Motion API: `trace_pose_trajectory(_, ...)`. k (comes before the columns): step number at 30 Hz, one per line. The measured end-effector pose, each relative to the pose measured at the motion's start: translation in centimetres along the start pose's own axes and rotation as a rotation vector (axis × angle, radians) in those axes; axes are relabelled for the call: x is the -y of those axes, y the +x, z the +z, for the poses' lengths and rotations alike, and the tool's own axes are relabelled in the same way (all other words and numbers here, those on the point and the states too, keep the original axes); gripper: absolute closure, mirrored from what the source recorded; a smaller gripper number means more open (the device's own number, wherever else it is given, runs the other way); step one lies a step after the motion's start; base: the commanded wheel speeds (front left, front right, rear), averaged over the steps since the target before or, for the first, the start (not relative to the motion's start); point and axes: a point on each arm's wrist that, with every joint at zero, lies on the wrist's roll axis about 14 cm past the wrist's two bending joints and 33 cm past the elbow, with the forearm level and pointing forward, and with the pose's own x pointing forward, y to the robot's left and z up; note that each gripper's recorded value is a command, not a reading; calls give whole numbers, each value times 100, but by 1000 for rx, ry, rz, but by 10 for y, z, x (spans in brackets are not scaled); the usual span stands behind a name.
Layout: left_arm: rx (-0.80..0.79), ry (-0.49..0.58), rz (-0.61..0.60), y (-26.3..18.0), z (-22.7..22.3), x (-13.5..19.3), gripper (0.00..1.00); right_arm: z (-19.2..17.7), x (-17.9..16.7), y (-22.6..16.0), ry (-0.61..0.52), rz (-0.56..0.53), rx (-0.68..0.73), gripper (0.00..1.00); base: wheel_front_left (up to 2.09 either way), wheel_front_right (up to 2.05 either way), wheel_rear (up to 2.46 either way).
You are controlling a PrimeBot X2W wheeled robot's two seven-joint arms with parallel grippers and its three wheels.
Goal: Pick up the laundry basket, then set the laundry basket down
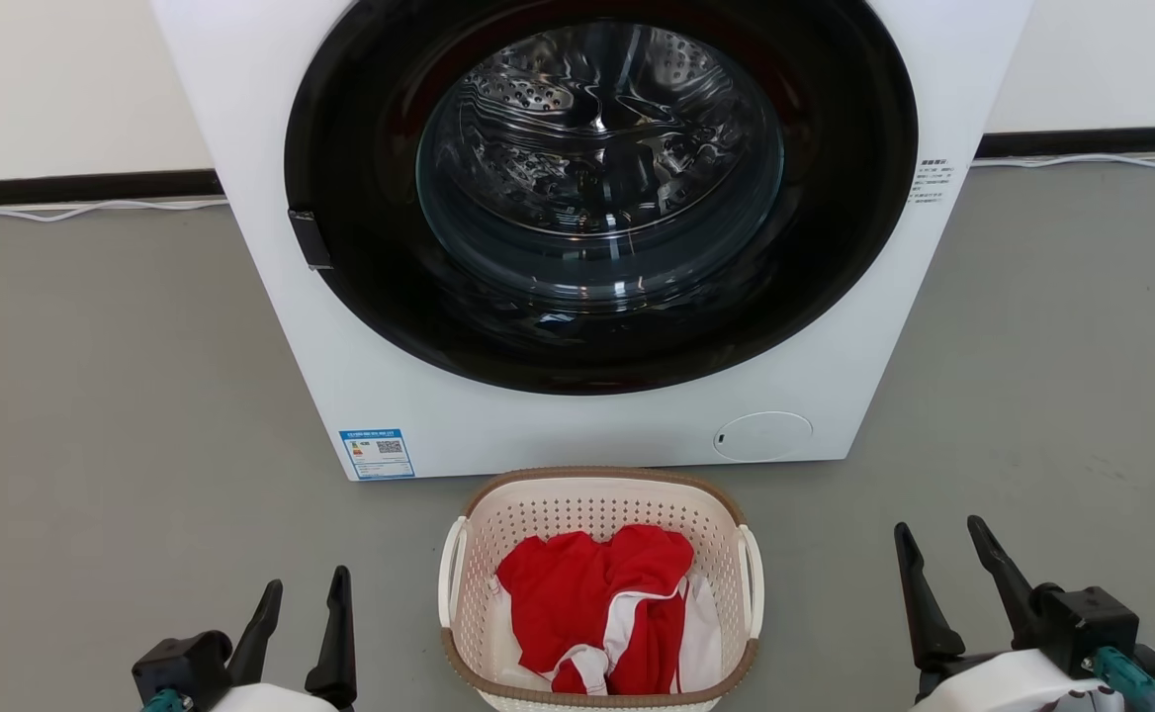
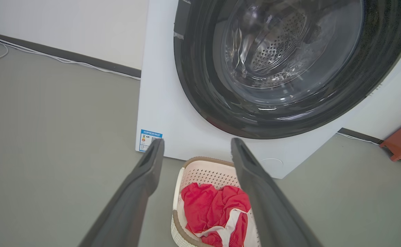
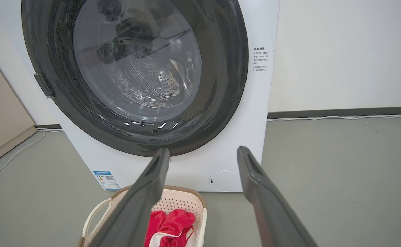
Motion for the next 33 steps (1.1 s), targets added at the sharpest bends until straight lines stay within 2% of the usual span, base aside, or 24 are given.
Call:
trace_pose_trajectory(11,0,127,-35,-1,-3,5,0,-6,-3,-2,-107,24,-5,0,0,0,0)
trace_pose_trajectory(33,-52,127,-33,1,-19,3,0,-16,-5,3,-101,29,-38,0,0,0,0)
